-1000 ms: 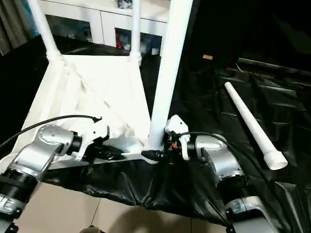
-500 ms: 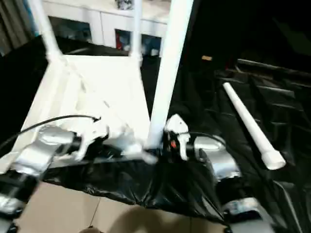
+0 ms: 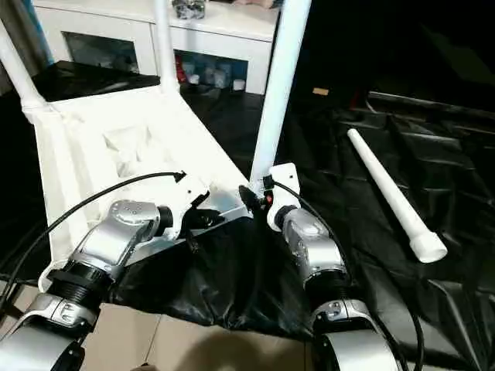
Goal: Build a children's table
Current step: Rotate leg to tighten
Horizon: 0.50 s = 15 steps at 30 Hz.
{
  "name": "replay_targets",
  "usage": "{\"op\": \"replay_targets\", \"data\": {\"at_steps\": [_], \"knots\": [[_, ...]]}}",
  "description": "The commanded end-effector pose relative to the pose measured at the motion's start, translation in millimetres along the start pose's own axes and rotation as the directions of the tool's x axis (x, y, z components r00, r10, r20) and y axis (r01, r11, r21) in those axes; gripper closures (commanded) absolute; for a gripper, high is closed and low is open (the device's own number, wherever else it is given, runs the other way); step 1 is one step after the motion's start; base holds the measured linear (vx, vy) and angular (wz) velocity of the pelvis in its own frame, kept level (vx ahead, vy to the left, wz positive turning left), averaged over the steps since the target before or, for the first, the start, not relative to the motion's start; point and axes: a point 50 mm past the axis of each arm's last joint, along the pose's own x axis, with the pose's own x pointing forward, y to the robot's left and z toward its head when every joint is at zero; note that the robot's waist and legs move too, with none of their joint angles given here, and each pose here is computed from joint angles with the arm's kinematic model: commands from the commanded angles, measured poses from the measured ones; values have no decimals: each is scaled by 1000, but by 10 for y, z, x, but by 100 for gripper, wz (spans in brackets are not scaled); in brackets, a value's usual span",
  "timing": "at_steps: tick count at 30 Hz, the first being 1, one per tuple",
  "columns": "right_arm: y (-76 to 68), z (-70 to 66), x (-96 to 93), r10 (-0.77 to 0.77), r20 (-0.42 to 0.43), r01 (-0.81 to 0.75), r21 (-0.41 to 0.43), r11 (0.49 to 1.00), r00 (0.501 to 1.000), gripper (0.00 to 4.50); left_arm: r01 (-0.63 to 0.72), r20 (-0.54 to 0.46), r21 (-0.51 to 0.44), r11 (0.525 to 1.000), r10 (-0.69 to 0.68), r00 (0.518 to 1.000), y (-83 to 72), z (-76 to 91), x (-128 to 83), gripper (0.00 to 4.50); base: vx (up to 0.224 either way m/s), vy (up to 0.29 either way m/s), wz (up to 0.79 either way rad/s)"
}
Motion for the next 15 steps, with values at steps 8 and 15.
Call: {"op": "replay_targets", "data": {"at_steps": [8,15], "knots": [[206,-49,-99,385,-68,-390,-89,917,921,24,229,135,103,968,-242,961,-199,147,-73,450,0,0,0],[106,-35,-369,610,-207,-643,-183,744,765,24,325,54,160,932,-337,940,-84,-6,-352,450,0,0,0]]}}
